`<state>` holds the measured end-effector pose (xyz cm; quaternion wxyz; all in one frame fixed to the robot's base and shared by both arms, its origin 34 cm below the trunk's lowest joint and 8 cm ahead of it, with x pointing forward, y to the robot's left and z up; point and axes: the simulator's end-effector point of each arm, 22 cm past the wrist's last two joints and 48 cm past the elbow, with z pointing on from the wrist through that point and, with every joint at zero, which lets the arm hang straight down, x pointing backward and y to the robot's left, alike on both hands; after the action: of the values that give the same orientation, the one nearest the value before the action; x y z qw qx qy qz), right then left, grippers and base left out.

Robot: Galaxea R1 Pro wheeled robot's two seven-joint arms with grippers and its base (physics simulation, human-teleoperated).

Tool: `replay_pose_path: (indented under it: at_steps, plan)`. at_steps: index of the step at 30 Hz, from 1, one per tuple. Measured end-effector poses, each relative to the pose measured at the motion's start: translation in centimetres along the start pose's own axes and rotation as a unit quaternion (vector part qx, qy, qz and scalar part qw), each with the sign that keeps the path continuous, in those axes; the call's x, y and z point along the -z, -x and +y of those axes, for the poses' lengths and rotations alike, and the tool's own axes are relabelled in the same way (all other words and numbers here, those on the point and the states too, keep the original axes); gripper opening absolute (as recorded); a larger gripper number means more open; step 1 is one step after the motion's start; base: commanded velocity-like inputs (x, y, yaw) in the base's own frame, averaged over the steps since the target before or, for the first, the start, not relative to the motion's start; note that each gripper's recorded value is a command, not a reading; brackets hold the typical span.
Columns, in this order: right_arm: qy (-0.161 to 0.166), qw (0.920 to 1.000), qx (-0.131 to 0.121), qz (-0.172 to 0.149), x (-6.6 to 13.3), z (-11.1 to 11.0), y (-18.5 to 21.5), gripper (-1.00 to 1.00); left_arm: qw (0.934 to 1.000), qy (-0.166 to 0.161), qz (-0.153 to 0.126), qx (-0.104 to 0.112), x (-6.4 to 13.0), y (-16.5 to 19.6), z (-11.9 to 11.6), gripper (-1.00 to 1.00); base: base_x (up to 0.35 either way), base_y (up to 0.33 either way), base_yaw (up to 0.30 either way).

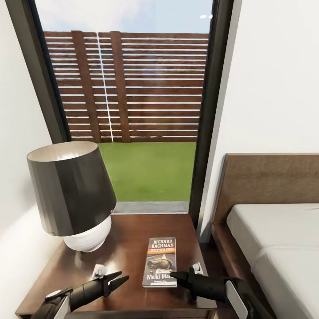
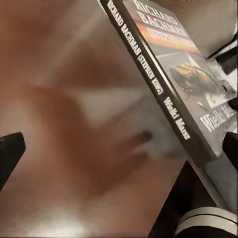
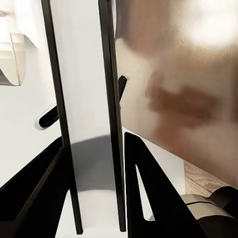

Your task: In the bedroom, move the book from the bed onto either nightstand, and place the two sandals side by side next to the bed.

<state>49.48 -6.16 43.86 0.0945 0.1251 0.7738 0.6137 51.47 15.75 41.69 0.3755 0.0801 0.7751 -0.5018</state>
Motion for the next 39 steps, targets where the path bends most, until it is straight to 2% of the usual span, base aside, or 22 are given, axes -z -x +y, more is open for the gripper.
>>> replay_pose_path:
  at_steps: [4,8,19,23,31,39]
  plan:
    - [0.000,1.0000,0.000,0.000,0.0,0.0,0.0,-1.00,0.9969,-0.078,0.000,0.001,0.5,0.1,-3.4,1.00,0.000,0.000,0.000]
    - [0.000,1.0000,0.000,0.000,0.0,0.0,0.0,-1.00,0.9952,-0.098,0.001,0.001,0.7,0.1,-4.2,1.00,0.000,0.000,0.000]
    - [0.000,1.0000,0.000,0.000,0.0,0.0,0.0,-1.00,0.9950,-0.100,0.000,0.001,0.8,0.1,-4.3,1.00,0.000,0.000,0.000]
    - [-0.003,1.0000,-0.007,0.002,-0.1,-0.7,-0.1,-1.00,0.9952,-0.097,0.003,0.008,0.7,-0.4,-3.8,1.00,0.000,0.000,0.000]
    - [-0.003,1.0000,-0.009,0.002,-0.2,-0.9,-0.1,-1.00,0.9970,-0.076,0.004,0.010,0.5,-0.6,-2.8,1.00,0.000,0.000,0.000]
    - [-0.006,0.9999,-0.014,0.004,-0.3,-1.5,-0.2,-1.00,0.9974,-0.071,0.007,0.015,0.3,-1.0,-2.3,1.00,0.000,0.000,0.000]
